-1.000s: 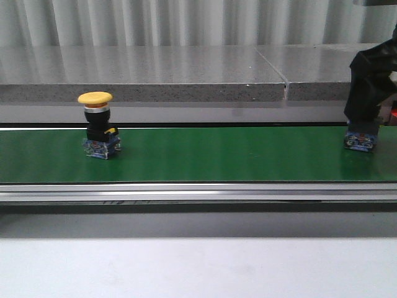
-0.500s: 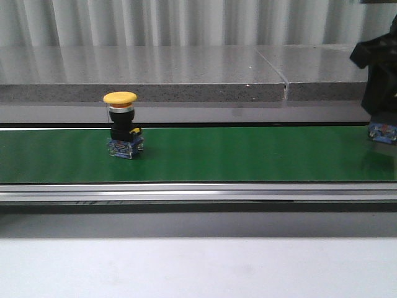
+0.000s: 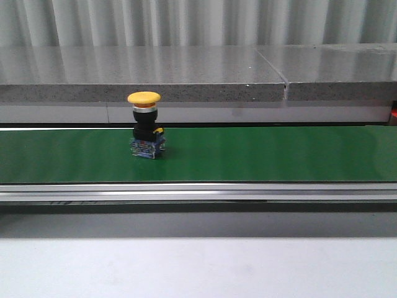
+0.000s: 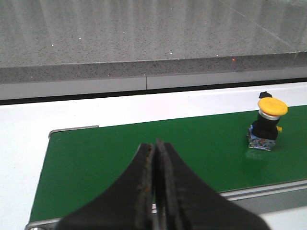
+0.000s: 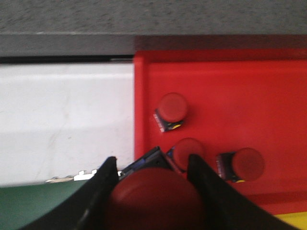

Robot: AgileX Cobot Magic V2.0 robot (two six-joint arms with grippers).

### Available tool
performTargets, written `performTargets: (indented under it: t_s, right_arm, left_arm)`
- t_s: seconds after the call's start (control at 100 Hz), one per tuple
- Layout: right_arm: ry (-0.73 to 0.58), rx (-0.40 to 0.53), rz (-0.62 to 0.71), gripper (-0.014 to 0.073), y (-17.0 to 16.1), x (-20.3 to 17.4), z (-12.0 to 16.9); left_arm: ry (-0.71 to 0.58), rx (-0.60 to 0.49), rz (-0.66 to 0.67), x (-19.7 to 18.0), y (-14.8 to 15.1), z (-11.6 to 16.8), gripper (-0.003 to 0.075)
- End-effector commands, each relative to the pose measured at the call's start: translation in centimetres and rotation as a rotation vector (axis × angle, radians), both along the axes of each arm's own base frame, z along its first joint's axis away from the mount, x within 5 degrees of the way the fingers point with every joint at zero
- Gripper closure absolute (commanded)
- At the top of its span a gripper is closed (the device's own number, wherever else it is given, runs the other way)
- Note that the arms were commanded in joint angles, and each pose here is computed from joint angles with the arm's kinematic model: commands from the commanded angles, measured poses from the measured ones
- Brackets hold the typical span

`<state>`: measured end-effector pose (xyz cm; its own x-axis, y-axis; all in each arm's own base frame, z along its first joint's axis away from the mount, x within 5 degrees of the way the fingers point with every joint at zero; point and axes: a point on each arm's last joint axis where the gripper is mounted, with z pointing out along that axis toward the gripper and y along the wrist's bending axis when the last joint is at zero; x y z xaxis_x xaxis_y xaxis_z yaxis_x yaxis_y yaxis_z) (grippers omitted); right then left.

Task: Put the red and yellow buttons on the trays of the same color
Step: 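Lift the red button and lower it into the red tray, open right gripper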

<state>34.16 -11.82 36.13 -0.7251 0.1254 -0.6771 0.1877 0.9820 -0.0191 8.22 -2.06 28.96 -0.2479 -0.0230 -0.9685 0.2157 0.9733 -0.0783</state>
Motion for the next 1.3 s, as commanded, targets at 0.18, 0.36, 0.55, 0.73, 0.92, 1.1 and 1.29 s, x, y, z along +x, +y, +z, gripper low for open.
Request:
performTargets:
  t_s: [0.18,0.36,0.55,0.73,0.92,1.1,1.29]
  right_arm:
    - [-0.061,-0.036,-0.129,0.0378,-6.7,3.1,-1.1]
    - [-0.036,0.011,-0.182,0.0378,-10.2,5.4,-3.7]
    - [-0.024,0.04,-0.192,0.0378,-11.6,7.2,-5.6]
    - [-0.029,0.051,-0.198,0.0378,-12.3,8.4,-7.3]
    - [-0.052,0.043,-0.209,0.0378,-12.8,9.2,-8.7]
    - [-0.035,0.061,-0.212,0.0378,-13.0,9.7,-10.3]
    - [-0.02,0.067,-0.214,0.0378,-13.2,10.1,-11.6]
  left_arm:
    - [-0.085,-0.036,0.019,0.1,0.1,1.5,0.074]
    - [-0.085,-0.036,0.019,0.1,0.1,1.5,0.074]
    - [-0.085,-0.036,0.019,0.1,0.1,1.5,0.074]
    - [-0.085,-0.036,0.019,0.1,0.1,1.5,0.074]
    - [-0.085,-0.036,0.019,0.1,0.1,1.5,0.074]
    - [-0.085,-0.036,0.019,0.1,0.1,1.5,0.074]
    - [-0.085,-0.036,0.019,0.1,0.1,1.5,0.074]
